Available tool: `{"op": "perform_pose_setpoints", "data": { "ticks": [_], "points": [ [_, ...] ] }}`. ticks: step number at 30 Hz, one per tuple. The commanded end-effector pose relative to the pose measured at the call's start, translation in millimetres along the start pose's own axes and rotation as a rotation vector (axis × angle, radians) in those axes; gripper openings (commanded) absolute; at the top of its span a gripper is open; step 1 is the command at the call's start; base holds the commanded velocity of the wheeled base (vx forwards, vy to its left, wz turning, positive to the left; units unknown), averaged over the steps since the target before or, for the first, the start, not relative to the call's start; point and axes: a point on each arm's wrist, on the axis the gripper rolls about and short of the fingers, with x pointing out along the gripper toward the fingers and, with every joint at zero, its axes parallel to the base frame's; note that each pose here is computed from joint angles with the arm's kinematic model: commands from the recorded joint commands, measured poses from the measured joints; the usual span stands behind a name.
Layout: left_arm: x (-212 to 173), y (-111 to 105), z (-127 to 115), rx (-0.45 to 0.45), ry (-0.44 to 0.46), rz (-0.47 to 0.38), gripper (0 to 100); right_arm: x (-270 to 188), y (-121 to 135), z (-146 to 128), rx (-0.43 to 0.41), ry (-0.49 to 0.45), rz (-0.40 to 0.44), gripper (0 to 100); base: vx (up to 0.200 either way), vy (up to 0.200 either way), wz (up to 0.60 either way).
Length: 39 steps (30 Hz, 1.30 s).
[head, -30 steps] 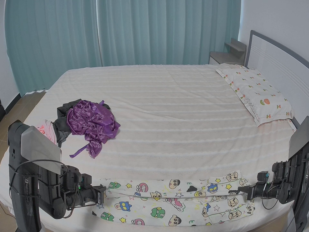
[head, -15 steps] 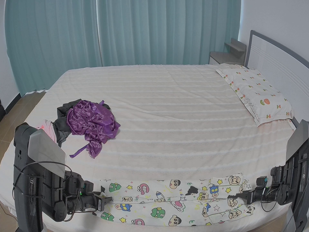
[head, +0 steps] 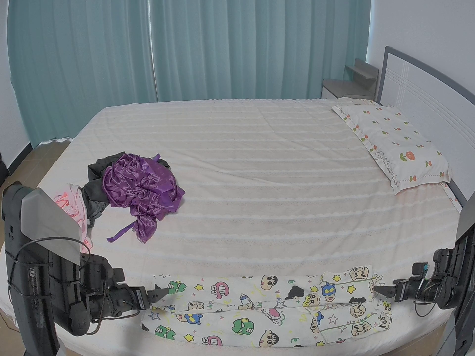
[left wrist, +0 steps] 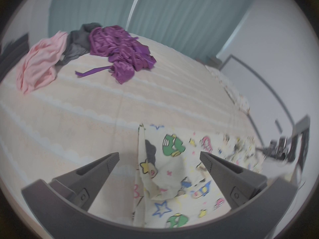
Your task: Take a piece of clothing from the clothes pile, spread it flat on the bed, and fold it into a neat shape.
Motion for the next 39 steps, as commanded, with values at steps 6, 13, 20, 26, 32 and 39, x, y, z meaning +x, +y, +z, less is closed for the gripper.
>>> {"op": "perform_pose_setpoints", "data": {
  "ticks": [6,13,20,26,32,39],
  "points": [
    [-16.9,-23.5,35.9,-0.424,-0.138,-0.193,100,-27.0,29.2,48.8,0.084,-0.209,0.160,100,0.000,0.000,0.00],
    [-0.8,-19.0,32.7,-0.486,-0.106,-0.179,100,0.3,45.6,50.9,0.135,-0.144,0.263,100,0.000,0.000,0.00],
    [8.7,-17.5,32.1,-0.480,-0.099,-0.176,100,13.6,40.9,33.6,0.127,-0.066,0.250,100,0.000,0.000,0.00],
    [9.8,-18.2,30.7,-0.477,-0.095,-0.173,100,21.4,37.0,32.7,0.094,-0.065,0.249,100,0.000,0.000,0.00],
    [10.0,-18.0,30.5,-0.477,-0.095,-0.170,100,34.0,32.2,33.0,0.085,-0.067,0.246,100,0.000,0.000,0.00],
    [10.1,-18.4,30.3,-0.477,-0.095,-0.170,100,54.6,28.0,31.4,0.061,-0.062,0.236,0,0.000,0.000,0.00]
  ]
}}
